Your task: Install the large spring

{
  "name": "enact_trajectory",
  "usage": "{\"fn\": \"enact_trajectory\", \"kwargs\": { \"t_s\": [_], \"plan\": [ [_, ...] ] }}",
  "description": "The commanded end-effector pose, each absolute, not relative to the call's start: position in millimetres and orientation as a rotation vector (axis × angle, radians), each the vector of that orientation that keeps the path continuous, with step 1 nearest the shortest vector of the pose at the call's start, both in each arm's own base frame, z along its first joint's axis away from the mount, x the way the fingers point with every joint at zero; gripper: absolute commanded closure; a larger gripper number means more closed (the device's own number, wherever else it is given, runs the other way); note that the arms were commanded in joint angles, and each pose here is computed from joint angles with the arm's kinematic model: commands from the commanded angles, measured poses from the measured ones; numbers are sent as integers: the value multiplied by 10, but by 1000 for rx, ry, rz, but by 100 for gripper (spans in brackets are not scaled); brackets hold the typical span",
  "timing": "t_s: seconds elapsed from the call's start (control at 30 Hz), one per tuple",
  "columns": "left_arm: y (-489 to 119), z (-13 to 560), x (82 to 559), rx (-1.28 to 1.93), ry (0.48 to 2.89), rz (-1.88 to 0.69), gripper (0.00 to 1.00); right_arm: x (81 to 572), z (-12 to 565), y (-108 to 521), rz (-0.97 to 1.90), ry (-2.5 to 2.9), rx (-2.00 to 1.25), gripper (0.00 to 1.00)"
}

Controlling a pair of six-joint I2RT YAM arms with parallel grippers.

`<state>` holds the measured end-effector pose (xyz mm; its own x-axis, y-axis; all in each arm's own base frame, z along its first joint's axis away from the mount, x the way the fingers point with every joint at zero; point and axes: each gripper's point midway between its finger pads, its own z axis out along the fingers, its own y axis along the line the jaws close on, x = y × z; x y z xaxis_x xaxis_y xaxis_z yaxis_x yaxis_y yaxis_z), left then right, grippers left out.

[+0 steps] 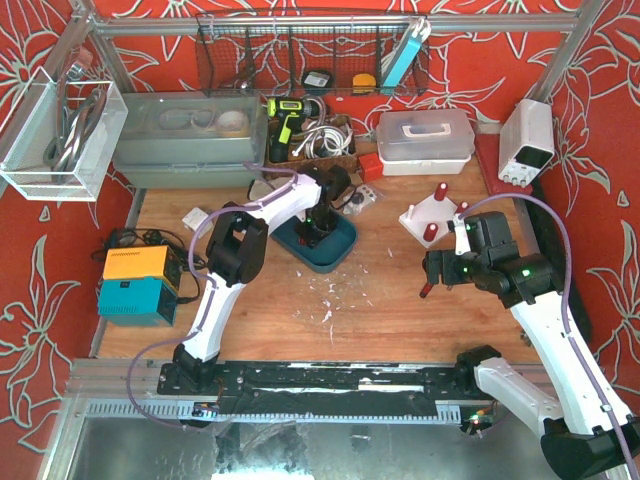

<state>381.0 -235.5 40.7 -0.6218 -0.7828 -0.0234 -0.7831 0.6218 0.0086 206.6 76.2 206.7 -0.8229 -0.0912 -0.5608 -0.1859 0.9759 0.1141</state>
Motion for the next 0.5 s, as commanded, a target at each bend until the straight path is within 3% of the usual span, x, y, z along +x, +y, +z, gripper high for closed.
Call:
{"fn": "enact_trajectory", "kwargs": {
  "t_s": [0.0,0.17,0.47],
  "plan": [
    [-2322,293,3753,-1372,2821,71,56,2063,2086,737,197,2538,-191,1],
    [-2228,290,3708,-1361,2815,114,61,2062,2085,739,200,2540,-184,1],
    [-2093,280,3798,-1329,2793,120,51,2058,2089,756,224,2539,-157,1]
  ]
}}
